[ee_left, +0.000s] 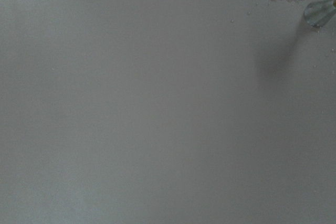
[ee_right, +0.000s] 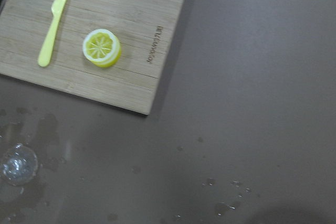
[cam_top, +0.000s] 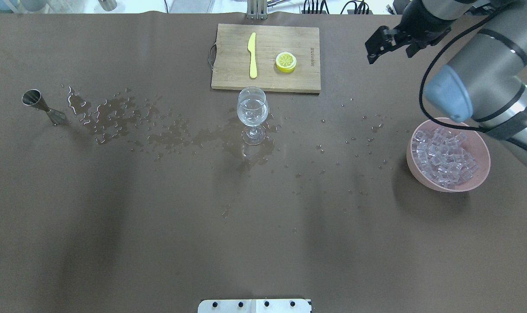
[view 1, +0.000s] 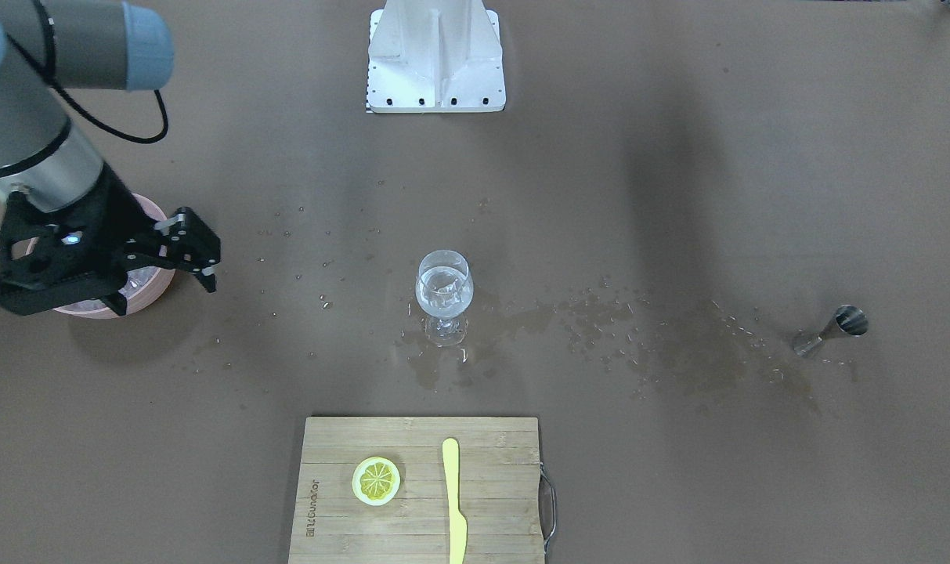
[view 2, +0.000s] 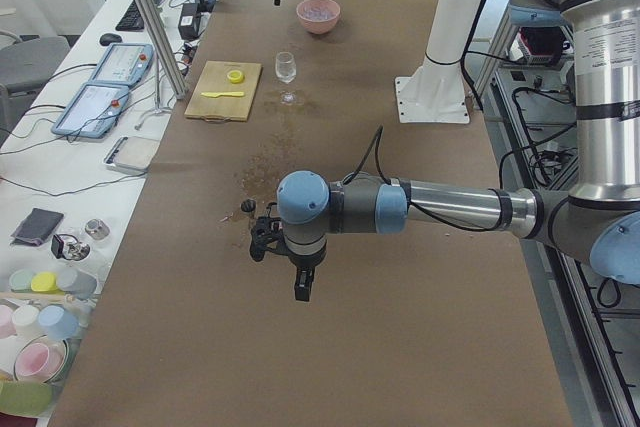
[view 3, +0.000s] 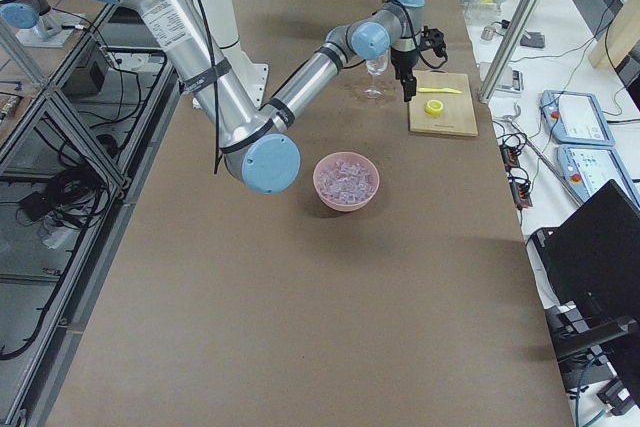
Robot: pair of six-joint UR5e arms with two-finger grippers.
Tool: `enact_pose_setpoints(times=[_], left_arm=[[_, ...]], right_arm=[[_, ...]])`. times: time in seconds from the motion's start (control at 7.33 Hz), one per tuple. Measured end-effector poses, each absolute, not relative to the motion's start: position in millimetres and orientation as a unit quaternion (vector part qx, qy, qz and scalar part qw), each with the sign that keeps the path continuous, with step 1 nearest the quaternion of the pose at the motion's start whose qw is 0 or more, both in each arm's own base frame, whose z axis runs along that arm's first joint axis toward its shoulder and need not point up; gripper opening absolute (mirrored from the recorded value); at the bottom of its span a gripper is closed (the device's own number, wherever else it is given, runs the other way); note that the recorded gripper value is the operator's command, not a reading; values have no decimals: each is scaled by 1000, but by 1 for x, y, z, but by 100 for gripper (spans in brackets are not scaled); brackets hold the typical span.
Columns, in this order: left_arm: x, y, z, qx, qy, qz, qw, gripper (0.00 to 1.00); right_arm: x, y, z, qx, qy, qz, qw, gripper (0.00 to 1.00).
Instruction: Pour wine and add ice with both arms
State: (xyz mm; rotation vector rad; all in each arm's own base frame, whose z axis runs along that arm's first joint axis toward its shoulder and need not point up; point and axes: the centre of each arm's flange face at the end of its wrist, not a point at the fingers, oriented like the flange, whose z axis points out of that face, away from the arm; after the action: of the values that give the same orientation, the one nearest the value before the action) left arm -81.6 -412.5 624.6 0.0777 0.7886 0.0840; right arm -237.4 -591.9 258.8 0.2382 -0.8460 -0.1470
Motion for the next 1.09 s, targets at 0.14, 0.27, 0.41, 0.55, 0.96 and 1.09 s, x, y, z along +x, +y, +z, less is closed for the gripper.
enact_pose_setpoints(times=[0.14, 0.27, 0.41, 0.55, 0.96, 1.09], left_arm=[[-82, -410, 629, 45, 382, 43, 922, 98], [-82, -409, 630, 48, 381, 44, 922, 98], [-82, -409, 630, 49, 381, 45, 922, 98], [-82, -409, 630, 50, 381, 45, 922, 98], [-82, -409, 630, 51, 381, 46, 922, 98], [-82, -410, 629, 51, 381, 46, 922, 98]], right_arm=[[-201, -596, 297, 98, -410, -64, 905, 100], [-169, -594, 340, 80, -405, -55, 909, 100], [-136, -583, 391, 65, -395, -56, 915, 100], [-102, -567, 442, 51, -381, -53, 922, 100], [-16, -506, 560, 12, -345, -7, 938, 100], [5, -492, 579, 14, -343, 4, 939, 100]])
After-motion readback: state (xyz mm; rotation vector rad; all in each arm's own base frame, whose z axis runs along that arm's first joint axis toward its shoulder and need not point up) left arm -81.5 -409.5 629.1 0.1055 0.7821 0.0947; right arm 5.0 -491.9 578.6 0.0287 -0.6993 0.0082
